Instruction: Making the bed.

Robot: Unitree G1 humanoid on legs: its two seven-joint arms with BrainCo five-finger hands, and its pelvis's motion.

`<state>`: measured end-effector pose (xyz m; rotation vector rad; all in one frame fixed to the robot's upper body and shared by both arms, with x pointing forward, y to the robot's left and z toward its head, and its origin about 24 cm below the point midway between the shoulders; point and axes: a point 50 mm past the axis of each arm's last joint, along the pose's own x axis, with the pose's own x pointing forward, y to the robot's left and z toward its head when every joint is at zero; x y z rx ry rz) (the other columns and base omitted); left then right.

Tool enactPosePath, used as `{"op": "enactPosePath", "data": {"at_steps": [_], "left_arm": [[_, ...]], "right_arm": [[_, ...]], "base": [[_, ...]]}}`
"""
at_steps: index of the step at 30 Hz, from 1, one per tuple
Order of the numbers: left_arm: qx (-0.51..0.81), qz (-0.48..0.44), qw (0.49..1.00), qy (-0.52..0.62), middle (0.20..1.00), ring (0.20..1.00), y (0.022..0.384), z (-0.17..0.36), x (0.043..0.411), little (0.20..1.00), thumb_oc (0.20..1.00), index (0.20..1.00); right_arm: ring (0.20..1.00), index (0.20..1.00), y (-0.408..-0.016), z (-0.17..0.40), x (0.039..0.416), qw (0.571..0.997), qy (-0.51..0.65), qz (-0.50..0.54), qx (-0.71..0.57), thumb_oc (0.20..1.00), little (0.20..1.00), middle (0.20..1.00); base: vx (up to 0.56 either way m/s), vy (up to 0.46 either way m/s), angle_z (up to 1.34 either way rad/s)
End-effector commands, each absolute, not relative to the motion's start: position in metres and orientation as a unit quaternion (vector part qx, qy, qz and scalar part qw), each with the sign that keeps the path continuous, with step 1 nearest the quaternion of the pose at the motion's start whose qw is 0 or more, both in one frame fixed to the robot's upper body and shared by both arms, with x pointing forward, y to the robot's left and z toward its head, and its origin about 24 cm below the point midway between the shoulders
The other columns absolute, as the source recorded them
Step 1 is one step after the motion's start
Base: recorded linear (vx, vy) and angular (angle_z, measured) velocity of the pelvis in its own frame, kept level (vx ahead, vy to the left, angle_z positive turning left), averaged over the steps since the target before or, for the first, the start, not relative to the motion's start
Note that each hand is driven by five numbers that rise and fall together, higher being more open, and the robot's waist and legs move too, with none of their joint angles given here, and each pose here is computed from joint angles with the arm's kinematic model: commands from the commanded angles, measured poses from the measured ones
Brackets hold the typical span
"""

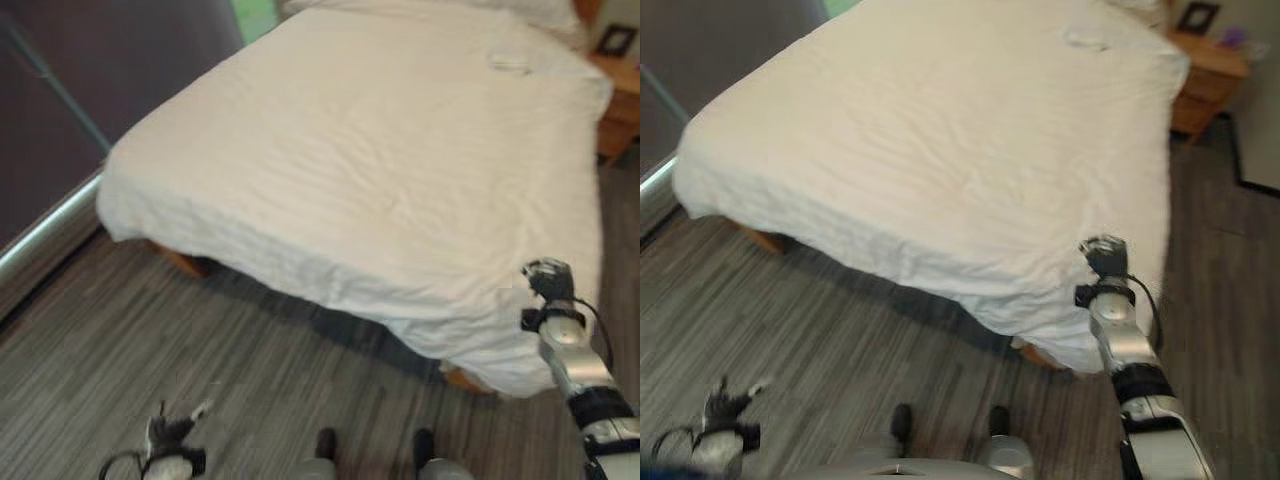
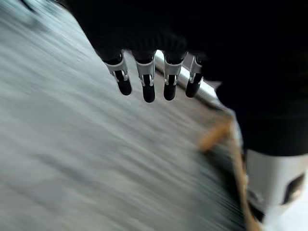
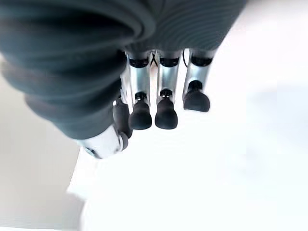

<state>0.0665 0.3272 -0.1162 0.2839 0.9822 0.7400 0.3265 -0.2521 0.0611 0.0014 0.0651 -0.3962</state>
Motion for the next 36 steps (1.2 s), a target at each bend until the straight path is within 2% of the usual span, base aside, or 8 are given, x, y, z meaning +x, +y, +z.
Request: {"op": "enactPosePath", "data": {"at_steps": [1, 12, 16, 22, 30, 31, 32, 36], "left_arm": [[0.114, 0.355, 0.818, 0.438, 1.0, 1.0, 0.34, -0.109, 0.087, 1.0, 1.0, 1.0], [0.103, 0.247, 0.819, 0.508, 1.0, 1.0, 0.285, -0.143, 0.084, 1.0, 1.0, 1.0], [0.135, 0.169, 0.873, 0.436, 1.0, 1.0, 0.273, -0.129, 0.121, 1.0, 1.0, 1.0], [0.079, 0.205, 0.859, 0.462, 1.0, 1.0, 0.276, -0.136, 0.098, 1.0, 1.0, 1.0], [0.093, 0.204, 0.89, 0.398, 1.0, 1.0, 0.282, -0.116, 0.133, 1.0, 1.0, 1.0], [0.099, 0.197, 0.903, 0.369, 1.0, 1.0, 0.28, -0.107, 0.148, 1.0, 1.0, 1.0], [0.099, 0.197, 0.903, 0.369, 1.0, 1.0, 0.28, -0.107, 0.148, 1.0, 1.0, 1.0], [0.185, 0.083, 0.954, 0.221, 1.0, 1.0, 0.25, -0.054, 0.22, 1.0, 1.0, 1.0]], "right_arm": [[0.2, 0.2, -0.231, 0.125, 0.358, 0.976, -0.101, -0.159, 0.11, 0.2, 0.2, 0.2], [0.2, 0.2, -0.26, 0.128, 0.369, 0.953, -0.095, -0.234, 0.167, 0.2, 0.2, 0.2], [0.2, 0.2, -0.318, 0.093, 0.335, 0.957, -0.011, -0.288, 0.007, 0.2, 0.2, 0.2], [0.2, 0.2, -0.396, 0.051, 0.257, 0.9, 0.06, -0.431, 0.028, 0.2, 0.2, 0.2], [0.2, 0.2, -0.417, 0.006, 0.194, 0.872, 0.17, -0.459, -0.016, 0.2, 0.2, 0.2], [0.511, 0.511, -0.411, 0.0, 0.193, 0.877, 0.18, -0.444, -0.029, 0.511, 0.511, 0.511], [1.0, 1.0, -0.411, 0.0, 0.193, 0.877, 0.18, -0.444, -0.028, 1.0, 1.0, 1.0], [1.0, 1.0, -0.346, -0.025, 0.199, 0.927, 0.184, -0.321, -0.055, 1.0, 1.0, 1.0]], "base": [[-0.07, -0.088, 0.56], [-0.04, -0.049, 0.29], [-0.06, 0.012, -0.12], [-0.02, 0.077, -0.15], [0.02, 0.108, -0.4], [-0.04, 0.06, -0.39], [-0.15, 0.102, -0.55], [-0.13, 0.044, -0.28]]}}
